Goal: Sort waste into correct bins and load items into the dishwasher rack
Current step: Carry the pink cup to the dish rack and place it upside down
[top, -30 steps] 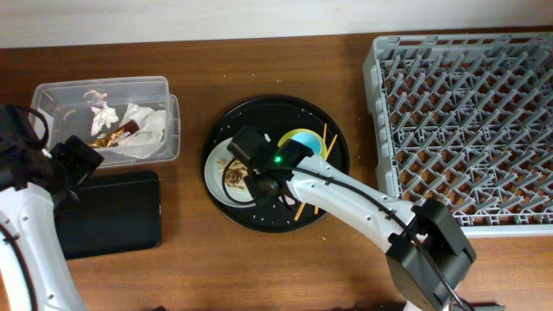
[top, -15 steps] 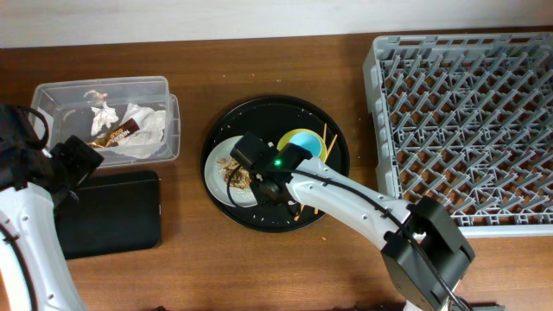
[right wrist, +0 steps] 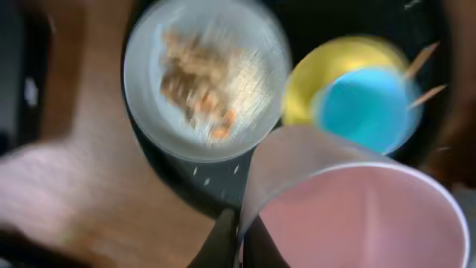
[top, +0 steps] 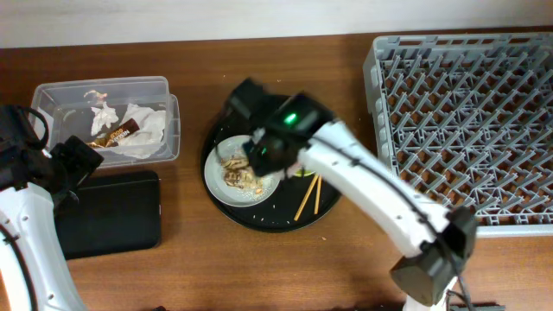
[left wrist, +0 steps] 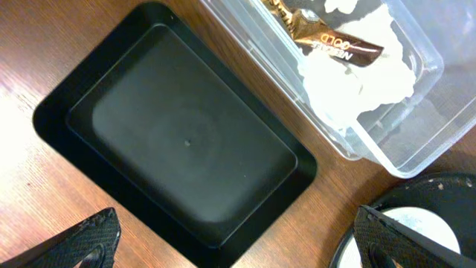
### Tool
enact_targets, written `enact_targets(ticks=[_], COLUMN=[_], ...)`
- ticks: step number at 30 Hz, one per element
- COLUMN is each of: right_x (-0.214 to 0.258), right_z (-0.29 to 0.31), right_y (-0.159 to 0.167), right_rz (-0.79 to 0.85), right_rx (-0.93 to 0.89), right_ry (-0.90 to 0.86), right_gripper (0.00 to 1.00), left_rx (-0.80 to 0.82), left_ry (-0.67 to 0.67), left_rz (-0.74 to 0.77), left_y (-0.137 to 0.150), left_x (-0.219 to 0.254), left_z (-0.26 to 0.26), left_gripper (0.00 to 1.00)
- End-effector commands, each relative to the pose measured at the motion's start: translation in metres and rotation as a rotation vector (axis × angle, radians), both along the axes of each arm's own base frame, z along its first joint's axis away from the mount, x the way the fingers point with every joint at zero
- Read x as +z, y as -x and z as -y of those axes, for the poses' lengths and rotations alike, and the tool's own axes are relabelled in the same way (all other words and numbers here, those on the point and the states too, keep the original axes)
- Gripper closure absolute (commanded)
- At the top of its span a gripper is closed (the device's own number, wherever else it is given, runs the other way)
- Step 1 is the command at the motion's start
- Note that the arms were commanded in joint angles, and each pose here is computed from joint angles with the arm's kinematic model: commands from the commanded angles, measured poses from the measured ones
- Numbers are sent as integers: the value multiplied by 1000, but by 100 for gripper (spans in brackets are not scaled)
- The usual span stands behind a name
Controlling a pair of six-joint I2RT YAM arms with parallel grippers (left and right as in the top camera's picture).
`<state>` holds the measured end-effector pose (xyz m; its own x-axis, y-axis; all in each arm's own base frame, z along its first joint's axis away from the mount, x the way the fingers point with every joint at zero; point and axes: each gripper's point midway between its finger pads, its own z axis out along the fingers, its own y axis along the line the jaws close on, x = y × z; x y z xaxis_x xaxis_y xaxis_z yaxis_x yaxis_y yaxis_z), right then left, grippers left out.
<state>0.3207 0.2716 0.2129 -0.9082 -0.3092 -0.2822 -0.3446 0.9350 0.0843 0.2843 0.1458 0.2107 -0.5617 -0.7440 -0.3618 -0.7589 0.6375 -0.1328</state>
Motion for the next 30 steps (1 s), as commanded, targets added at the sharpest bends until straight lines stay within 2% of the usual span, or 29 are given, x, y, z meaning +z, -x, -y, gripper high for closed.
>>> enact_targets(ticks=[1, 3, 5, 8, 9, 12, 15, 18, 22, 24, 26, 30], right_x=[63, 84, 81, 83, 80, 98, 87, 58, 41, 23, 3, -23], right_z=[73, 167, 234, 300, 335, 363, 405, 420, 415, 427, 442, 431], right_y=[-40, -57, -61, -65, -62, -66, -80, -110, -138, -138, -131, -122], right_rz=[103, 114, 74, 71, 65, 149, 201, 195, 208, 184, 134, 150], right_rx=[-143, -346, -443, -529, -620, -591, -641, -633, -509, -509, -573, -490], right_ry=[-39, -19, -28, -126, -148, -393, -376, -411, -755, -869, -894, -1024], right_gripper=[96, 96, 96, 96, 96, 96, 96, 96, 96, 96, 96, 96], left_rx=[15, 15, 15, 15, 15, 15, 15, 15, 15, 15, 15, 15], left_ry=[-12, -11, -11, -12, -12, -11, -11, -11, -11, -12, -11, -11], left_rz=[16, 16, 16, 16, 16, 16, 16, 16, 16, 16, 16, 16], left_y=[1, 1, 1, 1, 1, 1, 1, 1, 1, 1, 1, 1], left_x=[7, 7, 7, 7, 7, 7, 7, 7, 7, 7, 7, 7], left_z=[-3, -3, -3, -3, -3, -3, -3, -3, -3, -3, -3, -3], left_gripper=[1, 0, 1, 1, 1, 1, 0, 1, 1, 1, 0, 1])
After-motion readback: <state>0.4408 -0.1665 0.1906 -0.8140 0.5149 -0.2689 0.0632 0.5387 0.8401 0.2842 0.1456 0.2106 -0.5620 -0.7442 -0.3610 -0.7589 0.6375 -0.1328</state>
